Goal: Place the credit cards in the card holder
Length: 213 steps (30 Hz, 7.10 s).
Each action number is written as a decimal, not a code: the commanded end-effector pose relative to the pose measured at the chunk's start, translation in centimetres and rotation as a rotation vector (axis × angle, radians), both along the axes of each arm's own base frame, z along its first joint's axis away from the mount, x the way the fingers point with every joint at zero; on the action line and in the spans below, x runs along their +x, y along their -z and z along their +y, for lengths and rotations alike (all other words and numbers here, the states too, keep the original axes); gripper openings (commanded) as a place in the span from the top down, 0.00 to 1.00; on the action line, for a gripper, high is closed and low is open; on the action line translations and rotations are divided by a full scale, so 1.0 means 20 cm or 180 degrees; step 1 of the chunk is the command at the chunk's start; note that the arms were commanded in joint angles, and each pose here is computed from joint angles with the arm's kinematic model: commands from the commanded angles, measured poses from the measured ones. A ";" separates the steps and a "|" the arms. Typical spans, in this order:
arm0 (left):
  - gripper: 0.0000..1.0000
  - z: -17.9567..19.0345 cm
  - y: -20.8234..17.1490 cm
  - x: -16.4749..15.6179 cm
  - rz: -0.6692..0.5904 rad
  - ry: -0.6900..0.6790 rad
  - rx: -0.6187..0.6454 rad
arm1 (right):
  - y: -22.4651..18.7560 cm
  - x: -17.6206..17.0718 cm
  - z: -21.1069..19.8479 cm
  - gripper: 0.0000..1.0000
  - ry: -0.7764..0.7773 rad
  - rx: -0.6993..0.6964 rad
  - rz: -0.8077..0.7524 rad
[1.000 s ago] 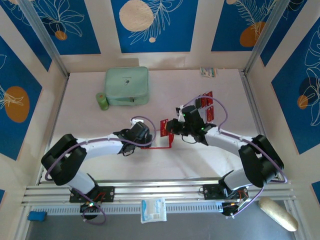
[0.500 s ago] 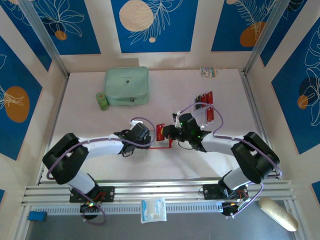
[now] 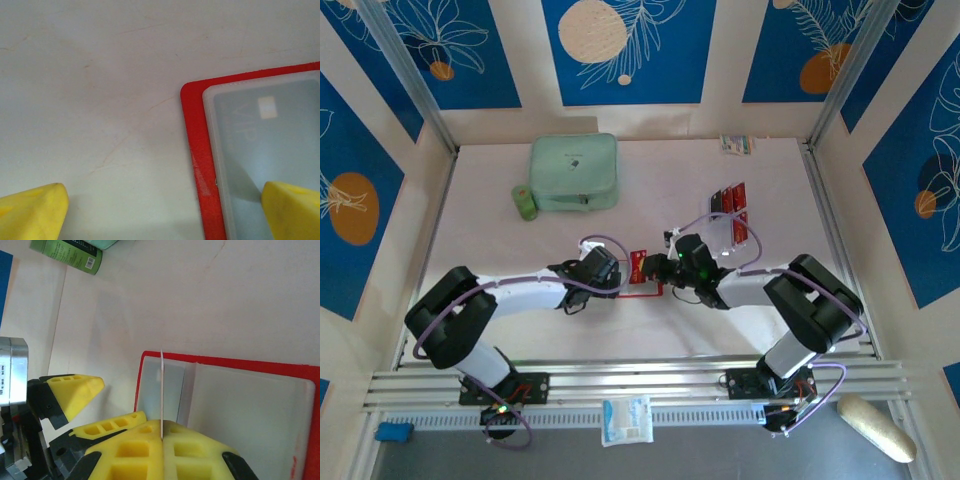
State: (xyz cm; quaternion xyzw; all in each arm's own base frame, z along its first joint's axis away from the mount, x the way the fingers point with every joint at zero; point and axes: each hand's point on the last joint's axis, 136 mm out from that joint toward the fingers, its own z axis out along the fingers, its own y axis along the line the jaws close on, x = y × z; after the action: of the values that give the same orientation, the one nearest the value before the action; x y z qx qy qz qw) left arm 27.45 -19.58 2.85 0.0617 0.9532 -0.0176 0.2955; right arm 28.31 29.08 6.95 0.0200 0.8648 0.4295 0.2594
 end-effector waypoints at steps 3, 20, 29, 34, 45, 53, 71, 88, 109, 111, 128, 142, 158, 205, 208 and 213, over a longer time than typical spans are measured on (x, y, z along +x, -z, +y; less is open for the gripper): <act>0.02 0.10 0.06 -0.05 0.0129 -0.0087 0.0220 | 0.02 0.01 0.01 1.00 0.0070 0.0042 -0.0039; 0.02 0.11 0.07 -0.06 0.0136 -0.0109 0.0207 | 0.11 0.00 0.01 1.00 0.0118 -0.0010 0.0065; 0.02 0.11 0.07 -0.06 0.0130 -0.0113 0.0198 | 0.15 -0.01 0.00 1.00 0.0139 -0.0027 0.0112; 0.02 0.11 0.08 -0.06 0.0136 -0.0113 0.0203 | 0.17 -0.02 0.01 1.00 0.0135 -0.0015 0.0142; 0.02 0.10 0.07 -0.06 0.0125 -0.0109 0.0192 | 0.18 -0.03 0.03 1.00 0.0087 0.0103 0.0211; 0.02 0.10 0.07 -0.06 0.0127 -0.0109 0.0187 | 0.15 -0.04 0.04 1.00 0.0071 0.0192 0.0219; 0.02 0.11 0.07 -0.06 0.0124 -0.0115 0.0181 | 0.10 -0.02 0.05 1.00 0.0071 0.0303 0.0206; 0.02 0.11 0.08 -0.07 0.0129 -0.0115 0.0169 | 0.10 -0.02 0.06 1.00 0.0086 0.0364 0.0247; 0.02 0.11 0.08 -0.07 0.0131 -0.0115 0.0171 | 0.07 -0.02 0.07 1.00 0.0087 0.0408 0.0230; 0.02 0.11 0.08 -0.07 0.0128 -0.0118 0.0171 | 0.07 -0.02 0.07 1.00 0.0088 0.0413 0.0225; 0.02 0.14 0.08 -0.08 0.0107 -0.0164 0.0198 | 0.04 0.00 0.00 1.00 0.0244 0.0412 0.0184; 0.02 0.18 0.10 -0.11 0.0119 -0.0234 0.0216 | 0.09 0.03 0.01 1.00 0.0341 0.0520 0.0259; 0.02 0.18 0.09 -0.11 0.0108 -0.0238 0.0210 | 0.16 0.01 0.02 1.00 0.0313 0.0551 0.0357; 0.02 0.18 0.08 -0.10 0.0090 -0.0226 0.0220 | 0.29 -0.08 0.06 1.00 -0.0072 0.0504 0.0875; 0.02 0.18 0.08 -0.10 0.0086 -0.0232 0.0217 | 0.30 -0.08 0.06 1.00 -0.0091 0.0506 0.0911; 0.02 0.18 0.08 -0.10 0.0085 -0.0226 0.0218 | 0.31 -0.08 0.06 1.00 -0.0121 0.0497 0.0976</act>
State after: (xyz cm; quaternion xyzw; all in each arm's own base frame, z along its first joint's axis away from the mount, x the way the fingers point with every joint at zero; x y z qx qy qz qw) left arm 26.86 -18.36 2.54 0.0315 0.9507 -0.0206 0.3078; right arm 27.60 30.79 3.14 0.0814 0.8379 0.5182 0.1508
